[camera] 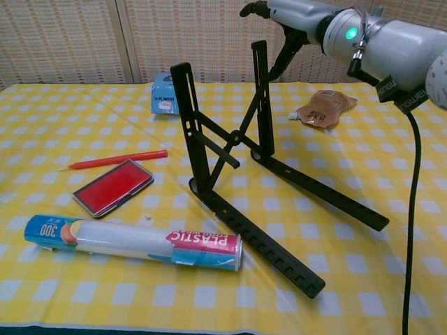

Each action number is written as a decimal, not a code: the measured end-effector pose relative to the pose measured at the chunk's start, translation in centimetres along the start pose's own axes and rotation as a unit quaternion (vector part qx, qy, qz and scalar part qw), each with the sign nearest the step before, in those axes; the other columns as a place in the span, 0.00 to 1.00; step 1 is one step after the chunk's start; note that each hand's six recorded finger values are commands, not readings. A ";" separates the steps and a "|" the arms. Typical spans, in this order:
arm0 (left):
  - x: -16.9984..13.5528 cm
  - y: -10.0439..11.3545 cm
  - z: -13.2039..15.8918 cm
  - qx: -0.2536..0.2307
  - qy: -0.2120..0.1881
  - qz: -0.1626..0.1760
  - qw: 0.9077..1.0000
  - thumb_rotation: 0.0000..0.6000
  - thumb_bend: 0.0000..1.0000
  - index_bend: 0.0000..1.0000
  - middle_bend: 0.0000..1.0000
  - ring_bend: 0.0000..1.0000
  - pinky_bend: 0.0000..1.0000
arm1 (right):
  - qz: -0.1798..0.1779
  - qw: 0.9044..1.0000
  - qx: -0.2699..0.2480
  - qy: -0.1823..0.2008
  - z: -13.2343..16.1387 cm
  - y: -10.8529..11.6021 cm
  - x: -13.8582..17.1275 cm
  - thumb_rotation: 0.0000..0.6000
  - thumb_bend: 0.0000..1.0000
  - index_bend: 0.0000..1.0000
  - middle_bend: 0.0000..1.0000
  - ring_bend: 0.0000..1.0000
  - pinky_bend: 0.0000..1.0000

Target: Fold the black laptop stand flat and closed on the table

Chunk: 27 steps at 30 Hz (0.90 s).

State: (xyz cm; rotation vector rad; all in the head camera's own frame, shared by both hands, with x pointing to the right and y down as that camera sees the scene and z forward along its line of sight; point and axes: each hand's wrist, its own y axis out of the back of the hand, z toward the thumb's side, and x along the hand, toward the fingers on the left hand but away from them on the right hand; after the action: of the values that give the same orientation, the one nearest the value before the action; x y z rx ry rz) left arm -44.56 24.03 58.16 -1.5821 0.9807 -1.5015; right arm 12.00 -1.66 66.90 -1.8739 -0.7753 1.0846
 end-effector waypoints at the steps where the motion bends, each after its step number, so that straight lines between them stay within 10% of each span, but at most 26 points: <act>1: 0.0 0.0 -0.1 0.000 0.001 0.000 1.000 1.00 0.18 0.00 0.00 0.00 0.00 | -0.001 1.000 0.000 0.001 0.1 0.0 0.0 1.00 0.19 0.00 0.00 0.01 0.00; 17: 0.4 0.4 0.9 -0.001 -0.019 0.007 1.000 1.00 0.18 0.00 0.00 0.00 0.00 | -0.007 1.000 -0.010 0.011 -2.6 1.8 5.1 1.00 0.19 0.00 0.00 0.01 0.00; 27: 0.3 0.1 1.3 -0.003 -0.023 0.003 1.000 1.00 0.18 0.00 0.00 0.00 0.00 | 0.027 0.998 -0.034 -0.040 -5.9 -1.1 5.7 1.00 0.19 0.00 0.00 0.06 0.04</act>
State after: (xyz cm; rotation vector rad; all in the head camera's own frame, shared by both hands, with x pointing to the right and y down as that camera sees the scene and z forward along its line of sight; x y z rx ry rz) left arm -43.21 23.69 58.17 -1.6098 0.9634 -1.4537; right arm 19.67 1.45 67.34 -1.9279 -0.8192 1.1866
